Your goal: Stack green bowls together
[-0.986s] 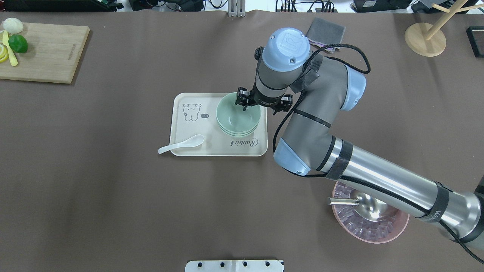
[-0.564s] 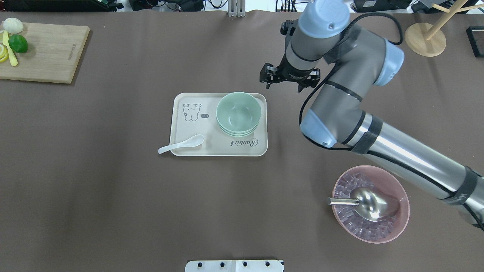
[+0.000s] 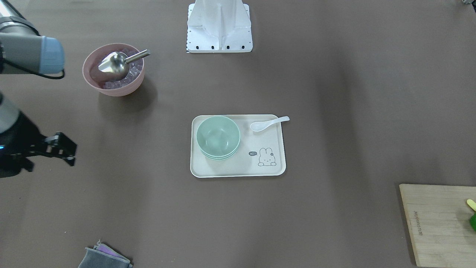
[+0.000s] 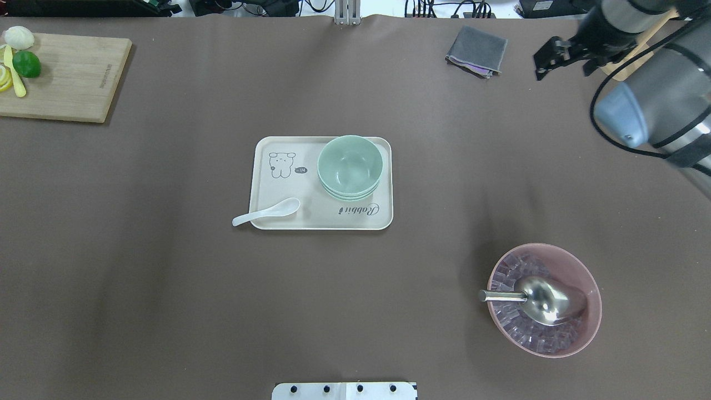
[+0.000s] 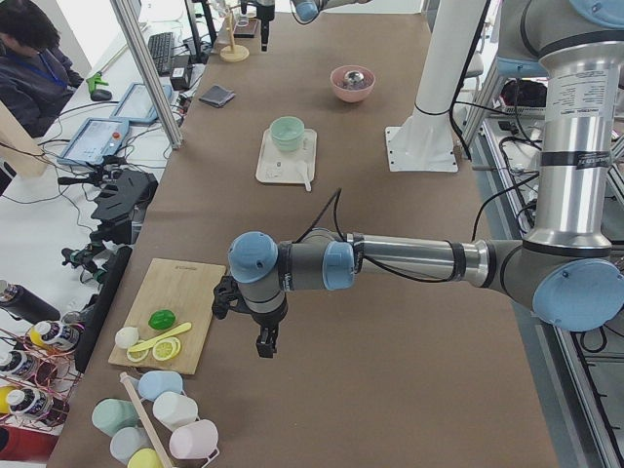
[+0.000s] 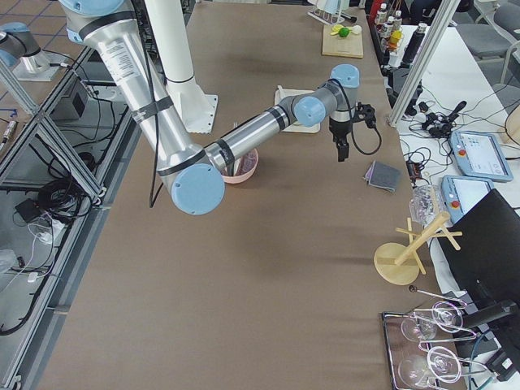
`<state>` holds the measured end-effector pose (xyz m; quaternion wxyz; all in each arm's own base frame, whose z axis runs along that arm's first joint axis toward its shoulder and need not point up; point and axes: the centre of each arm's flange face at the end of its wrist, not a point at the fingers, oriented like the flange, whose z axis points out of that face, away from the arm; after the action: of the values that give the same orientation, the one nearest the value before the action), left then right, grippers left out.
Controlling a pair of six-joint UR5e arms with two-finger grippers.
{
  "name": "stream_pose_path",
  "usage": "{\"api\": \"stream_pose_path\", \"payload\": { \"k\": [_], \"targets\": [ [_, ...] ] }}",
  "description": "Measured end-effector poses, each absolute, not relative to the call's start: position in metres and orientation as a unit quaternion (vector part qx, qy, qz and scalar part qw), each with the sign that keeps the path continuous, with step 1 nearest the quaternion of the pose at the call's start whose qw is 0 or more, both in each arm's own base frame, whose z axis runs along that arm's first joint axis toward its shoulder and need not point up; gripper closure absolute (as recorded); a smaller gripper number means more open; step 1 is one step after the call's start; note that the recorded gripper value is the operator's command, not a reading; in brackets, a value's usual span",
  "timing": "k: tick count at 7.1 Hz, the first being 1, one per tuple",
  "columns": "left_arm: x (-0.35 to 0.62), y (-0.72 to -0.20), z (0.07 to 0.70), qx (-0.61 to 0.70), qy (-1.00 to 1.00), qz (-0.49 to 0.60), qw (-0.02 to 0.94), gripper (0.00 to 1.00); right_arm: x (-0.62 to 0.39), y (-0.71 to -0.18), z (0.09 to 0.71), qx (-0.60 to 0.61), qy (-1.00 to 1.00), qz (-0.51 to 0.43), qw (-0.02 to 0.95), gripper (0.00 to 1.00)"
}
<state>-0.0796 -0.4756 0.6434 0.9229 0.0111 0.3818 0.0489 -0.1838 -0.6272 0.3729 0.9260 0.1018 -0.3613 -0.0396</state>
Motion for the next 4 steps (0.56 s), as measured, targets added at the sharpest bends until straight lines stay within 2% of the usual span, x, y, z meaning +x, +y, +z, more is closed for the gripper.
{"api": "stream_pose_path", "payload": {
  "k": [2, 4],
  "targets": [
    [-0.079, -0.473, 0.647, 0.01, 0.387, 0.048, 0.921, 0.02, -0.076, -0.605, 0.477, 0.085, -0.317, -0.08, 0.941, 0.0],
    [-0.079, -0.47, 0.649, 0.007, 0.387, 0.047, 0.921, 0.02, -0.006, -0.54, 0.576, 0.044, -0.299, -0.085, 0.949, 0.0]
  ]
}}
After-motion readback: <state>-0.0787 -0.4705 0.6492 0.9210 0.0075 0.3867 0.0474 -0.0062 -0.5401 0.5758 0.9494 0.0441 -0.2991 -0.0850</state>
